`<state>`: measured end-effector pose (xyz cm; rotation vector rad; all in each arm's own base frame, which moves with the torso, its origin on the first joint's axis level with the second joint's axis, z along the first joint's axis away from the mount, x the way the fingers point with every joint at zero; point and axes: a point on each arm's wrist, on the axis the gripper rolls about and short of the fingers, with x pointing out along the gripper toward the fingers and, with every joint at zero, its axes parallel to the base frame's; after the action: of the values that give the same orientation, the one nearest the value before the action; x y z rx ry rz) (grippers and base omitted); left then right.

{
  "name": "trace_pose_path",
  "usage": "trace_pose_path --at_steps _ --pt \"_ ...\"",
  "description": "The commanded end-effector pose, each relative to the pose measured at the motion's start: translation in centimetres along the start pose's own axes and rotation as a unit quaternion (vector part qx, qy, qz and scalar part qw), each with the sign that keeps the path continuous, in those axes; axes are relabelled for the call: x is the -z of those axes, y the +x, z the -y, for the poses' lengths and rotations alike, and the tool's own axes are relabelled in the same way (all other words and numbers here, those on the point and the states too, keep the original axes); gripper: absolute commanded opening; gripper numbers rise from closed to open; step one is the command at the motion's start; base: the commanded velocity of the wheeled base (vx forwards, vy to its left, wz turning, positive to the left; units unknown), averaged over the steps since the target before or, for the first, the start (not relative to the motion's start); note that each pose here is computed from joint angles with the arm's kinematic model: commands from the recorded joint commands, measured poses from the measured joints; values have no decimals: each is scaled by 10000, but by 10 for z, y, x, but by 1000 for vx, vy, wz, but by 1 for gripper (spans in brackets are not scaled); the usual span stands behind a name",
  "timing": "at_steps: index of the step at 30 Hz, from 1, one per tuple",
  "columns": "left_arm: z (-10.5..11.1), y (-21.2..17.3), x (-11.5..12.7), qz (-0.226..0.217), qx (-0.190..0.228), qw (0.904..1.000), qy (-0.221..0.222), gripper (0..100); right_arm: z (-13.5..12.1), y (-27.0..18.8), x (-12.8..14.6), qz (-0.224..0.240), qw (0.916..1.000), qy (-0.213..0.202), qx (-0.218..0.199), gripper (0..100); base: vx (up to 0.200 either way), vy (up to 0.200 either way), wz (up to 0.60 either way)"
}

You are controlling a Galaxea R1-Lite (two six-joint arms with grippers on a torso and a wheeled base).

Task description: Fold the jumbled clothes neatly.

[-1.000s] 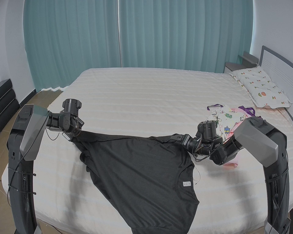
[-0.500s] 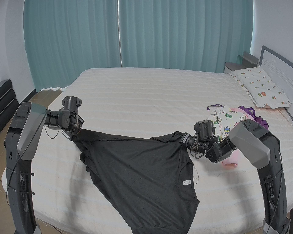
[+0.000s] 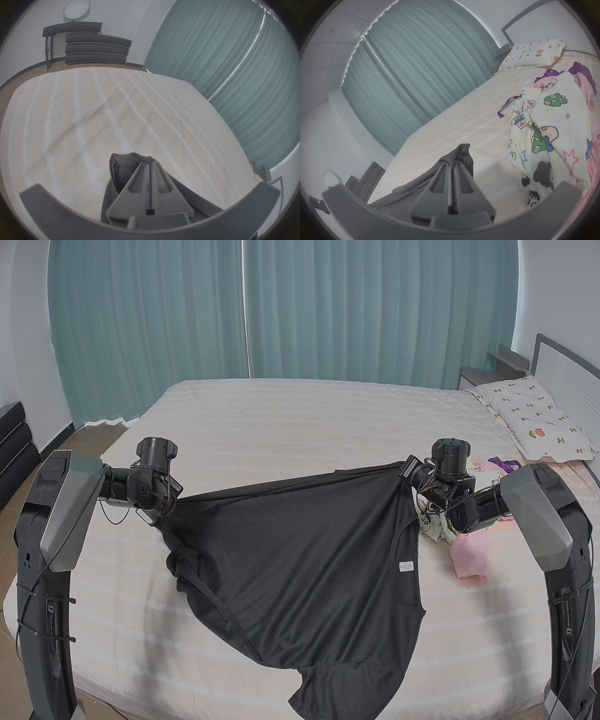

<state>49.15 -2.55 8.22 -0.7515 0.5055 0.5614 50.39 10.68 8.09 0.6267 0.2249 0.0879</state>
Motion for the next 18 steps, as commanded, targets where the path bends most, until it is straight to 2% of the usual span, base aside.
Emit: trace_pose_path --at_steps 1,2,4,5,8,12,15,18 --pt "5 8 17 -93 48 9999 58 0 10 10 13 182 9998 -104 46 0 0 0 0" --pt "5 8 17 -93 48 9999 58 0 10 10 13 182 9998 -104 46 0 0 0 0" --pt "9 12 19 -130 148 9998 8 0 18 15 32 48 9998 -149 147 0 0 0 0" --pt "9 13 19 -176 189 9997 6 100 17 14 37 -17 9997 -167 149 100 0 0 0" --pt "13 13 17 -251 349 9991 -23 100 25 7 46 -286 9988 -226 338 100 0 0 0" --pt "18 12 7 -112 471 9988 -114 100 23 -8 37 -360 9982 -335 356 100 0 0 0" --pt "20 7 0 -58 462 9988 -139 100 14 -31 17 -387 9987 -189 269 100 0 0 0" --pt "20 -8 -7 -94 468 9988 -145 100 6 -55 -4 -485 9988 115 -1 100 0 0 0"
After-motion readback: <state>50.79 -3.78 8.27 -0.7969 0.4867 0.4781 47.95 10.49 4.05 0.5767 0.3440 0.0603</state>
